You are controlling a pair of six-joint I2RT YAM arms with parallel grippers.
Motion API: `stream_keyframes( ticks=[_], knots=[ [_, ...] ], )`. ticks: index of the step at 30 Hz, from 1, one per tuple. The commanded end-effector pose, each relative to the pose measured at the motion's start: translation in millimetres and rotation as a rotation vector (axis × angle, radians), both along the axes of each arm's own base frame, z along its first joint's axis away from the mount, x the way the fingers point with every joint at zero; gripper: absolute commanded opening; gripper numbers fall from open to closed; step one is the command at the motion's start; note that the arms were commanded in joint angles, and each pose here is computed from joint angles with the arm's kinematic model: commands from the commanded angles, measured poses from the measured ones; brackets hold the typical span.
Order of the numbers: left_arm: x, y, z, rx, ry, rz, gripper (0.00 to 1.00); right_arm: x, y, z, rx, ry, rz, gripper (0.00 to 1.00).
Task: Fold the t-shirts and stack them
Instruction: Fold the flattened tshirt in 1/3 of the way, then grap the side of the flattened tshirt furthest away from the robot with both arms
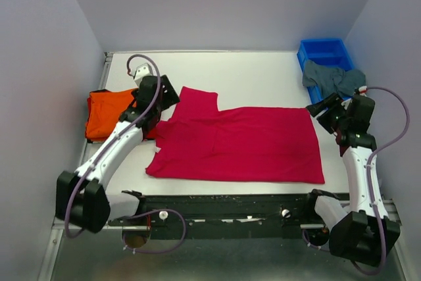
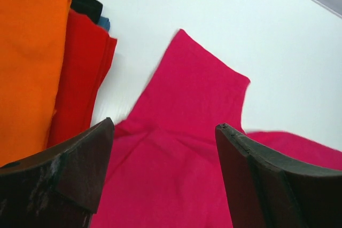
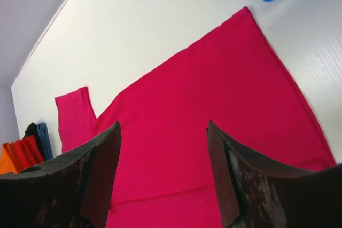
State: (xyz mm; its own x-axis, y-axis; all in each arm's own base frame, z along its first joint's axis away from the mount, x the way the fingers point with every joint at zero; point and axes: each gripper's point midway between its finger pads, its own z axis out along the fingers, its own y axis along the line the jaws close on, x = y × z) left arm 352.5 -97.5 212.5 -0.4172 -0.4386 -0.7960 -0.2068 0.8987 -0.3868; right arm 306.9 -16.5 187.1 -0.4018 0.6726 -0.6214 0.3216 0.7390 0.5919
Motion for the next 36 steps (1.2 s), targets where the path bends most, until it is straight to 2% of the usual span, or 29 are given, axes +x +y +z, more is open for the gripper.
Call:
stream_keyframes(
  ticks=[1,4,8,12,14,15,20,27,33,34,36],
  knots=[
    [66.3,-6.2,-18.8,0.012,-0.042,0.02,0.85,18.0,17.7,22.6,-0.039,-0.089,0.079,0.72],
    [104.9,-10.1,-40.8,0.033,0.02,0.008,0.82,24.0,24.7,25.5,-0.08,-0.087,0.098,0.72],
    [141.0,-16.6,-69.4,0.056,0.103,-0.041,0.84,29.3,23.6,19.8,-0.103,-0.08,0.116,0.72],
    [165.2,-18.1,-94.6,0.05,0.156,-0.071,0.83,32.8,27.1,12.6,-0.089,-0.094,0.132,0.72],
    [173.6,-20.0,-105.7,0.034,0.185,-0.09,0.78,34.1,29.3,9.9,-0.078,-0.095,0.142,0.72],
    [176.6,-21.9,-107.9,0.024,0.192,-0.098,0.75,35.2,29.7,8.1,-0.075,-0.093,0.144,0.72],
    [182.4,-35.5,-135.1,-0.007,0.265,-0.149,0.71,40.9,30.7,-4.5,-0.055,-0.076,0.146,0.72],
    [183.6,-54.2,-168.6,-0.09,0.328,-0.203,0.7,44.2,29.9,-6.8,-0.06,-0.073,0.146,0.72],
    [188.9,-57.6,-189.9,-0.094,0.38,-0.208,0.65,44.3,29.0,-7.7,-0.07,-0.072,0.148,0.72],
    [189.0,-58.1,-192.9,-0.094,0.387,-0.211,0.62,44.2,28.2,-8.9,-0.07,-0.069,0.145,0.72],
    [193.8,-60.9,-195.5,-0.101,0.386,-0.224,0.48,44.1,27.8,-12.0,-0.073,-0.06,0.147,0.72]
  ],
)
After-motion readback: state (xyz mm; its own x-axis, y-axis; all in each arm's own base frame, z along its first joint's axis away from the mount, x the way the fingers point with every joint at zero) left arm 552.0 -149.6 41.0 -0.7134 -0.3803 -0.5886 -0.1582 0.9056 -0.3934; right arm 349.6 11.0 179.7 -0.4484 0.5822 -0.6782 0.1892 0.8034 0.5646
